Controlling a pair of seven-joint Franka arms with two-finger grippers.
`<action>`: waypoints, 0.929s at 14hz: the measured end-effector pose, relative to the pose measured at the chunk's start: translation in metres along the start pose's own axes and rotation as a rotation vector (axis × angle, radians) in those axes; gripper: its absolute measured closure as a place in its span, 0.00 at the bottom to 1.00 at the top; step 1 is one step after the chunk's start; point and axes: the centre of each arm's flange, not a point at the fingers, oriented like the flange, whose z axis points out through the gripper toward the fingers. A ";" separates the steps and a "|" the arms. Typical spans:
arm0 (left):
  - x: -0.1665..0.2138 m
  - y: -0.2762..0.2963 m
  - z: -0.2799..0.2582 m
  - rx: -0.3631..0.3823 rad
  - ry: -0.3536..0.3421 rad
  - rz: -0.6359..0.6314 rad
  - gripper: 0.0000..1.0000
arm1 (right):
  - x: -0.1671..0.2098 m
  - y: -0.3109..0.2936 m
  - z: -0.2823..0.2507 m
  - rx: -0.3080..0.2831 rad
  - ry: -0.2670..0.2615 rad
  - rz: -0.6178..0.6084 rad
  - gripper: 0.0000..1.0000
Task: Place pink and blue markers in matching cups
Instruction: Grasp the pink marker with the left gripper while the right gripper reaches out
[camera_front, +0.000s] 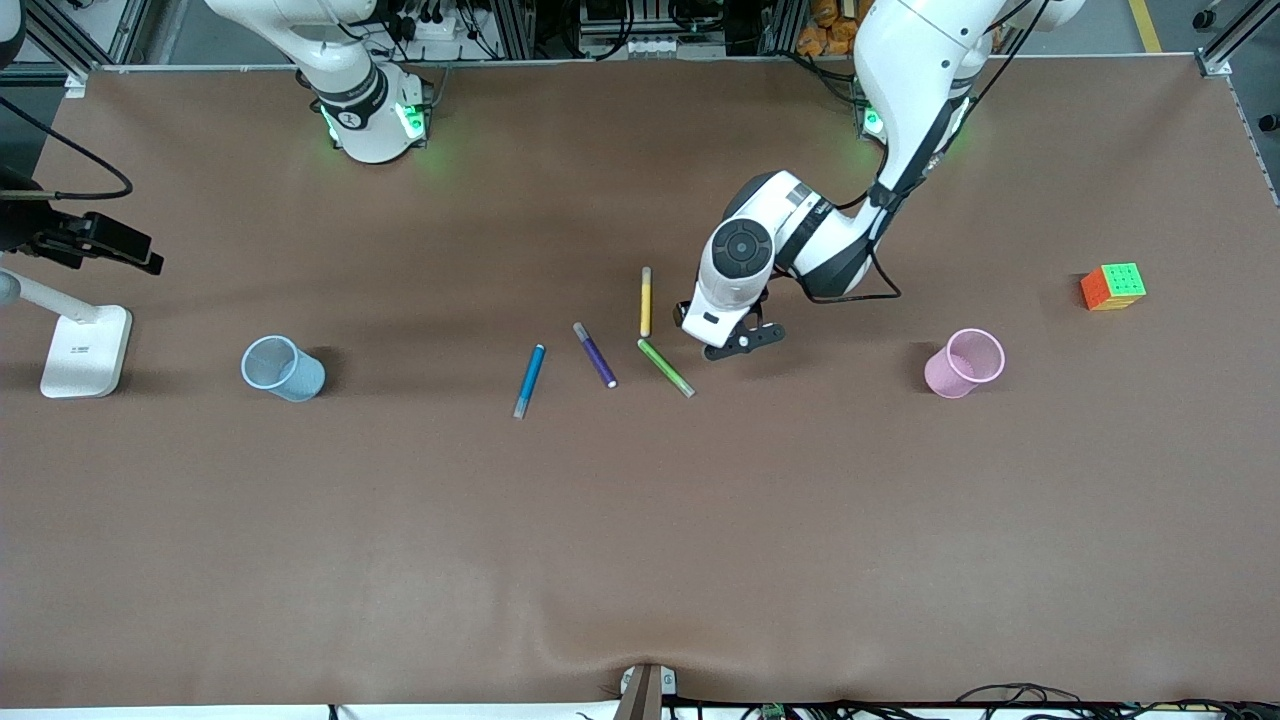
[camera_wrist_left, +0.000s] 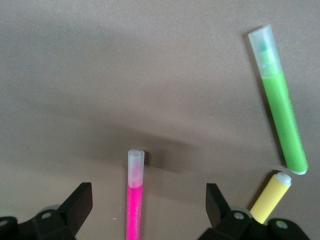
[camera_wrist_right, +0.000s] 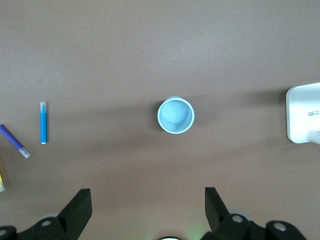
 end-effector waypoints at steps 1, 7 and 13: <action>0.000 -0.003 0.004 -0.001 0.009 0.004 0.03 | 0.000 0.000 0.000 0.000 0.000 0.000 0.00; -0.001 -0.011 0.017 0.016 0.040 0.036 0.22 | 0.001 0.000 0.001 0.000 -0.002 0.000 0.00; -0.002 -0.012 0.021 0.014 0.040 0.037 0.41 | 0.002 -0.001 0.004 -0.001 -0.007 -0.002 0.00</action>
